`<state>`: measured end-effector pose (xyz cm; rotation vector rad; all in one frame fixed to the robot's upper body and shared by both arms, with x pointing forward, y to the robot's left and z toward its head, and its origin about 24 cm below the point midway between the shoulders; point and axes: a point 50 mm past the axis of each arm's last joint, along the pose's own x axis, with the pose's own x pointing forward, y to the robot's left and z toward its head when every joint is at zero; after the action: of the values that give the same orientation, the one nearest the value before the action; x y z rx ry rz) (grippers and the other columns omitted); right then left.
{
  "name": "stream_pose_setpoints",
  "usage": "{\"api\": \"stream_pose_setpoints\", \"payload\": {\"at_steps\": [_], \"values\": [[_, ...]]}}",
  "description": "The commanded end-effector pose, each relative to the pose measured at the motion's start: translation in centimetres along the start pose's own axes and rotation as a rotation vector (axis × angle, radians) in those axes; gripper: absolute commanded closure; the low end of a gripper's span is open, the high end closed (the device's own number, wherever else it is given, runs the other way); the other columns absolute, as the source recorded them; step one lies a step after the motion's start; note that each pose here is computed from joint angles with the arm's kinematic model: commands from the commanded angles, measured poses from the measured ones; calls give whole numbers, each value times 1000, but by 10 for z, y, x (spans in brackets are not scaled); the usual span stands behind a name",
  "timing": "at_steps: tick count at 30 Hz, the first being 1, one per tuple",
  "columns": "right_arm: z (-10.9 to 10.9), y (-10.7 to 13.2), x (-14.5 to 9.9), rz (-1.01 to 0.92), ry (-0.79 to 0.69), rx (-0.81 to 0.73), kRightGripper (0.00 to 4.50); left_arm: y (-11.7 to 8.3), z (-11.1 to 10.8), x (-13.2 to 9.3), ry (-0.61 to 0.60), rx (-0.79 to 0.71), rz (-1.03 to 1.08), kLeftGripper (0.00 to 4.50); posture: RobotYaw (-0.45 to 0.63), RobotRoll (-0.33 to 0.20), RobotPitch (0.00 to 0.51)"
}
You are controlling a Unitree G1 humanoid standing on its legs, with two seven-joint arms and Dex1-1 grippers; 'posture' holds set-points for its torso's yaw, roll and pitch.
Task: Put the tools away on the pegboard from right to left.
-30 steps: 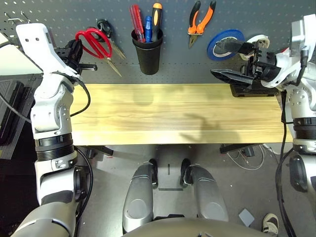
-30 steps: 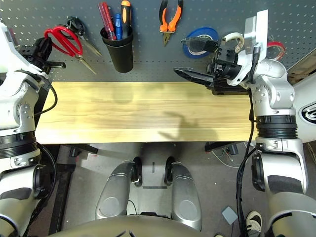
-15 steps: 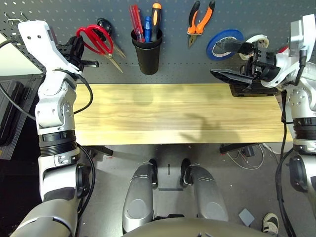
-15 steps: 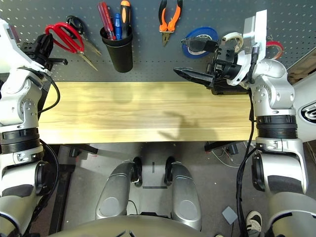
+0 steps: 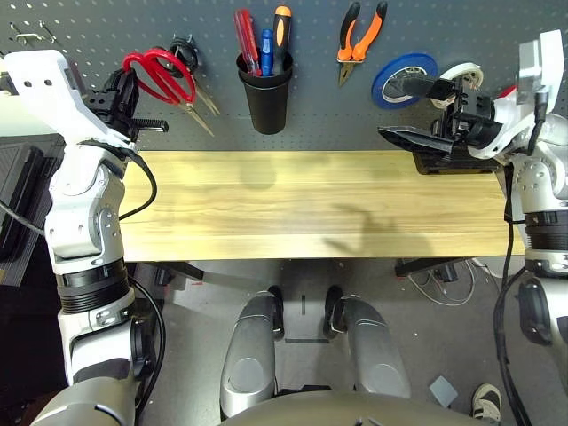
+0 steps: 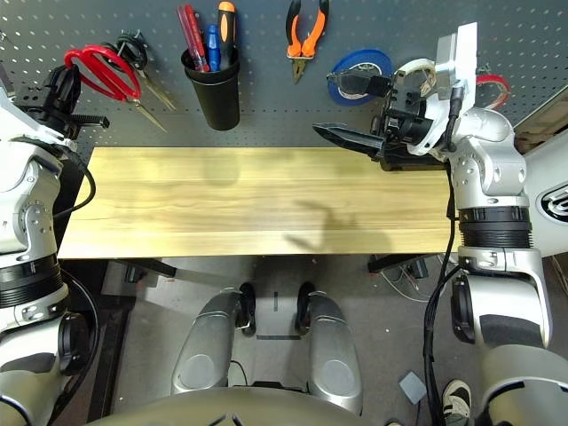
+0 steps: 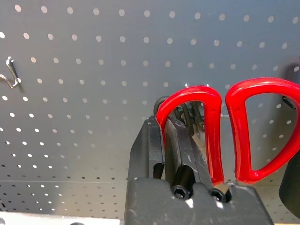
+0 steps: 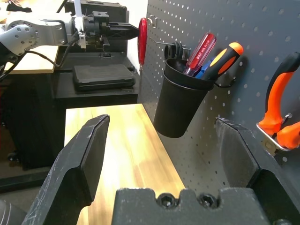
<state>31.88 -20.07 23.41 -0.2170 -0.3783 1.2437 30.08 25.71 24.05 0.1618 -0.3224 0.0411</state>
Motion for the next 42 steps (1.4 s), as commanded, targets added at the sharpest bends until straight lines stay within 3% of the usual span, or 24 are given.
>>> {"api": "stream_pose_setpoints", "payload": {"at_steps": [1, 16, 27, 35, 42], "values": [[0, 0, 1, 16, 16, -18, 0, -1, 7, 4, -7, 7, -9, 4468, 35, 0, 182], [3, 4, 0, 2, 11, -25, 0, -6, -10, 28, 107, -16, -2, 4468, -5, 0, 186], [4, 5, 0, -8, 13, -27, 0, -5, -20, 41, 128, -39, 32, 4468, -15, 0, 186], [4, 4, 1, -12, 13, -29, 0, -5, -13, 40, 89, -40, 22, 4468, -7, 0, 181], [1, 3, 4, -5, 8, -26, 0, -2, -2, 26, 70, -24, 19, 4468, 16, 0, 177]]}}
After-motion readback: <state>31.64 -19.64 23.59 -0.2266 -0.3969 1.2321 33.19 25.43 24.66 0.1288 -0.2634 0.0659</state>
